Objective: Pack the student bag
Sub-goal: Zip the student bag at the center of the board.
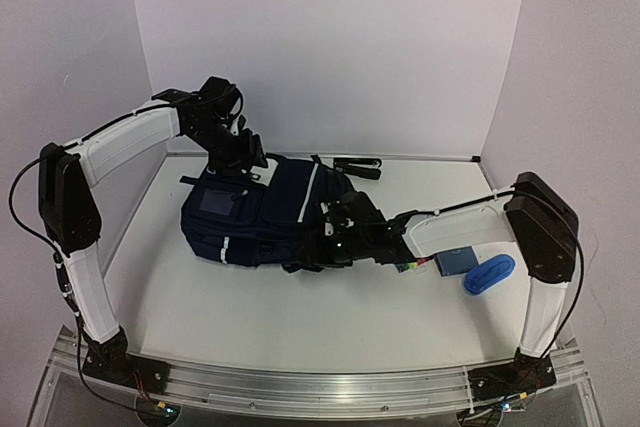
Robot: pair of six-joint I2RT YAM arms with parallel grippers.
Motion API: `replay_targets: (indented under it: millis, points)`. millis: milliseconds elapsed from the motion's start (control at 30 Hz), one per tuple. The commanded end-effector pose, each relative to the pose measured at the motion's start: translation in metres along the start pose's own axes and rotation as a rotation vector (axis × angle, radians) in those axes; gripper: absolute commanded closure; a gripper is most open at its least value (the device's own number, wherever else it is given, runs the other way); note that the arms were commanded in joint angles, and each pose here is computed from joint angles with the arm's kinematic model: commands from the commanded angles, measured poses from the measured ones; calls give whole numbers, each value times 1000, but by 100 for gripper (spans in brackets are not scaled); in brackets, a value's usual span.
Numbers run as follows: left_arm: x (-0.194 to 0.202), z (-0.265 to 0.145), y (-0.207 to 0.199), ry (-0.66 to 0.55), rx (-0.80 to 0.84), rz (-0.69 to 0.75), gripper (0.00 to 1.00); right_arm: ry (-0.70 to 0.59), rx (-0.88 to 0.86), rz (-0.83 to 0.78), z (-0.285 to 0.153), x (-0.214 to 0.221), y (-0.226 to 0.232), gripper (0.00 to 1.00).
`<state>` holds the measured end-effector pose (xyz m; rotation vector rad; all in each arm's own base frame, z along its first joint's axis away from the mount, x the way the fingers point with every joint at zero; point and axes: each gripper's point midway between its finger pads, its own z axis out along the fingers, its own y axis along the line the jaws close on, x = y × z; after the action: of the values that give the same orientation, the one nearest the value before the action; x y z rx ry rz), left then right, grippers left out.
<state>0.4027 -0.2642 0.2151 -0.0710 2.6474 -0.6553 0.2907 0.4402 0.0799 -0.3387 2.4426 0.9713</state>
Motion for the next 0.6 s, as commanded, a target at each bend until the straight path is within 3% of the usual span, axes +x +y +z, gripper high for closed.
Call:
replay_targets:
  millis: [0, 267, 567]
  points:
    - [-12, -37, -6, -99, 27, 34, 33, -91, -23, 76, 5, -33, 18, 53]
    - [-10, -40, -3, -94, 16, 55, 33, -91, 45, 133, 24, -36, 5, 58]
    - [-11, -35, -2, -74, 19, 67, 33, -84, 118, 210, 16, -39, -13, 61]
